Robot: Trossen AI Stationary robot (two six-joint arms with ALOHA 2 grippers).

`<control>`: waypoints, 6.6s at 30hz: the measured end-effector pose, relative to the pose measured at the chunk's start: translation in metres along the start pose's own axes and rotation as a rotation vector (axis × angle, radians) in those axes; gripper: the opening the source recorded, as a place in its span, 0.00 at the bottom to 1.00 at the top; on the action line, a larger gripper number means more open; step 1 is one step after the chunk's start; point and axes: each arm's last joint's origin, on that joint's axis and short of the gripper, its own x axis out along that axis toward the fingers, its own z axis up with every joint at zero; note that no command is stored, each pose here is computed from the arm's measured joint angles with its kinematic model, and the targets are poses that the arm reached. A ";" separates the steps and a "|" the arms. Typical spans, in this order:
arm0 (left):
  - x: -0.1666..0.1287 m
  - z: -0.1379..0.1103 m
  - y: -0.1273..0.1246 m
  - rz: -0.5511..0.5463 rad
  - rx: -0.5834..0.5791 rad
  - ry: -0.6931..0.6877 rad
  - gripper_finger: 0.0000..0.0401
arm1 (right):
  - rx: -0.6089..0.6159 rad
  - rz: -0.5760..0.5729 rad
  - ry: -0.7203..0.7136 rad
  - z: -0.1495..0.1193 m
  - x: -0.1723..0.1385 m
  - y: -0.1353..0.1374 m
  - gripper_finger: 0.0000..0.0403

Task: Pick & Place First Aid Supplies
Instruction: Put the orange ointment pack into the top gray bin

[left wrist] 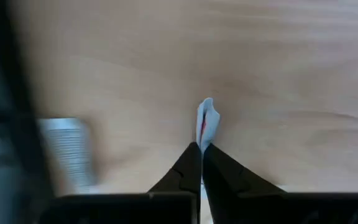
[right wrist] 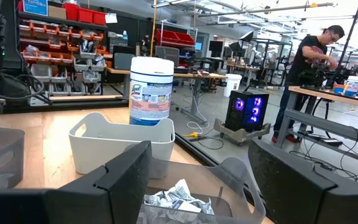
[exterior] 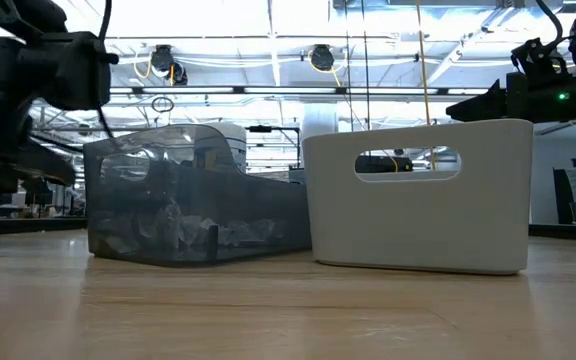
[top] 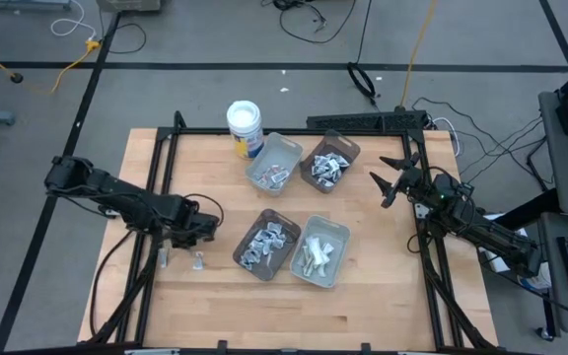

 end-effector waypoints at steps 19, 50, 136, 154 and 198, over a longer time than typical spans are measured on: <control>-0.077 -0.012 -0.015 -0.112 0.512 -0.023 0.01 | 0.000 0.000 0.000 0.000 0.000 0.000 0.65; -0.185 0.134 -0.230 -0.179 0.737 -0.256 0.00 | 0.000 0.000 0.000 0.000 0.000 0.000 0.65; -0.034 -0.070 -0.021 -0.124 0.258 -0.090 0.52 | 0.000 0.000 0.000 0.000 0.000 0.000 0.65; 0.005 -0.052 -0.015 -0.053 0.259 -0.157 0.48 | 0.000 0.000 0.000 0.000 0.000 0.000 0.65; -0.148 0.021 -0.085 -0.182 0.495 -0.167 0.02 | 0.000 0.000 0.000 0.000 0.000 0.000 0.65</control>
